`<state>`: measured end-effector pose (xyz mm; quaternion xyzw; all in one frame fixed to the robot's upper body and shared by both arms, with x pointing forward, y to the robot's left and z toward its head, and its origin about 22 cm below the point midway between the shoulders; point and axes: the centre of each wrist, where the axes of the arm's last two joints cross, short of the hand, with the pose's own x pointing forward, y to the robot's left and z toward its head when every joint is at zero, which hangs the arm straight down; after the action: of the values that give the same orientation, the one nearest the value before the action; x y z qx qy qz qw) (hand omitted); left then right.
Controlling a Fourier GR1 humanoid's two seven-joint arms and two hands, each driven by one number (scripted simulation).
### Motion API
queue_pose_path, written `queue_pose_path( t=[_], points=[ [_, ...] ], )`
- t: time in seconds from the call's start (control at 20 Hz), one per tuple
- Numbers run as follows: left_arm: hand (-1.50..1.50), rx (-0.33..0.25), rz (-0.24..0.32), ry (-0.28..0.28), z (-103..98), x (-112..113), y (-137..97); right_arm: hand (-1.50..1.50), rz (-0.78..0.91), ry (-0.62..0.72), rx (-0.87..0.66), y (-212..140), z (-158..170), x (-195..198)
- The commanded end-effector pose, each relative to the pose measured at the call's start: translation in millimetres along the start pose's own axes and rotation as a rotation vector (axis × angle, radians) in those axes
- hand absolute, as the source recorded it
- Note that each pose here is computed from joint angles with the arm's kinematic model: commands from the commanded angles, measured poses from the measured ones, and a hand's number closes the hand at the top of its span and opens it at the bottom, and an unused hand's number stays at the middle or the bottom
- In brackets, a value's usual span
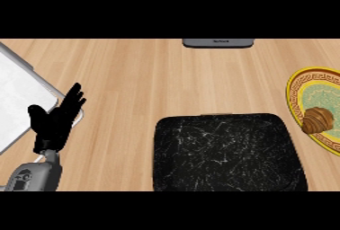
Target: Pick the croissant from the tray and place it in the plate
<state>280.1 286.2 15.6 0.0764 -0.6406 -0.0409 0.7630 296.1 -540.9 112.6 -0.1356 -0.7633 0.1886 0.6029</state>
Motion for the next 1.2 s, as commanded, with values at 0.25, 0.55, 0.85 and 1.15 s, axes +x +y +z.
queue_pose_path(
  t=[0.25, 0.55, 0.85, 1.15],
  points=[
    [0.00, -0.004, 0.006, -0.028, -0.1, 2.5, -7.1, -1.50, -0.285, -0.075, 0.150, -27.4, 27.4, 2.6],
    [0.00, 0.000, -0.006, -0.021, -0.3, 2.5, -11.8, -1.50, -0.288, -0.071, 0.126, -42.2, 34.8, 11.5],
    [0.00, -0.011, 0.003, -0.027, -3.0, 9.3, 4.6, -1.50, -0.248, -0.060, 0.085, -55.1, 45.9, 18.0],
    [0.00, -0.028, 0.001, -0.042, -7.2, 15.7, -12.6, -1.50, -0.205, -0.029, 0.068, -55.2, 51.5, 15.8]
  ],
)
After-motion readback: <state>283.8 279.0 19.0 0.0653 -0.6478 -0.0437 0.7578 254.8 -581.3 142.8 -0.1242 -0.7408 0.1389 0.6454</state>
